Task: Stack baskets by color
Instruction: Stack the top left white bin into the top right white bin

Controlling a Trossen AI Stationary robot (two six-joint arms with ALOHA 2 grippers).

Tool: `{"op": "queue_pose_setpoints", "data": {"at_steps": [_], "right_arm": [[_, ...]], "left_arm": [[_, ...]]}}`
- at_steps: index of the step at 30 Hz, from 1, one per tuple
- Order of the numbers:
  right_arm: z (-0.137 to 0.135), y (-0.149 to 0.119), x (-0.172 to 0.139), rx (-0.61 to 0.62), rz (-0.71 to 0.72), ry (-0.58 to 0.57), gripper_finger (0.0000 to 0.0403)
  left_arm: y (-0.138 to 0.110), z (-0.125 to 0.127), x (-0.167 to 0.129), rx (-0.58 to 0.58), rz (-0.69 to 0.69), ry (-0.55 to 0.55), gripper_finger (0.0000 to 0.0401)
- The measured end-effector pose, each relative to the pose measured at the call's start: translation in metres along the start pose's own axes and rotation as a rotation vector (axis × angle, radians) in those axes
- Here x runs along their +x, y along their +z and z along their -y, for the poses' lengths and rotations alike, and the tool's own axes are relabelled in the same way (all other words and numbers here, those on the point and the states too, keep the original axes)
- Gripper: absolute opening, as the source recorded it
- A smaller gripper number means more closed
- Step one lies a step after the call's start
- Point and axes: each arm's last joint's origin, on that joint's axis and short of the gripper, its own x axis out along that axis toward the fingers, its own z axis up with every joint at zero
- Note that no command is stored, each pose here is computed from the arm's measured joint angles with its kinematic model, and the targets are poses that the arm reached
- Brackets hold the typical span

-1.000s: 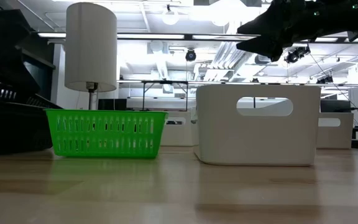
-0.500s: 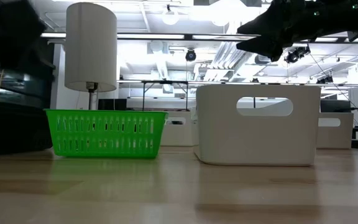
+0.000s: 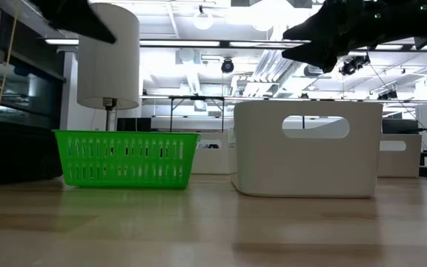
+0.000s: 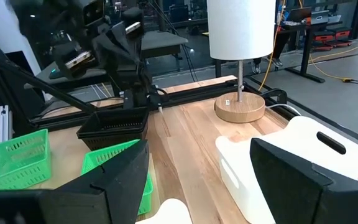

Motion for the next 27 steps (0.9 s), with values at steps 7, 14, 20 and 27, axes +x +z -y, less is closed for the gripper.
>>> {"op": "queue_pose_setpoints", "data": {"at_steps": [7,14,20,27], "right_arm": [[0.0,0.002,0.0,-0.013,0.02,0.002,0.0265],[-0.001,0.008,0.0,-0.017,0.08,0.008,0.0265],[-0.001,0.009,0.0,-0.003,0.088,0.01,0.0265],[0.001,0.009,0.0,0.019,0.093,-0.046,0.0265]], "left_arm": [[0.031,-0.019,0.042,-0.022,0.241,-0.214,0.0],[0.0,-0.024,0.056,-0.07,0.386,-0.283,0.0],[-0.038,-0.039,0.045,-0.178,0.566,-0.283,0.0],[-0.045,-0.047,0.033,-0.257,0.628,-0.396,0.0]]}}
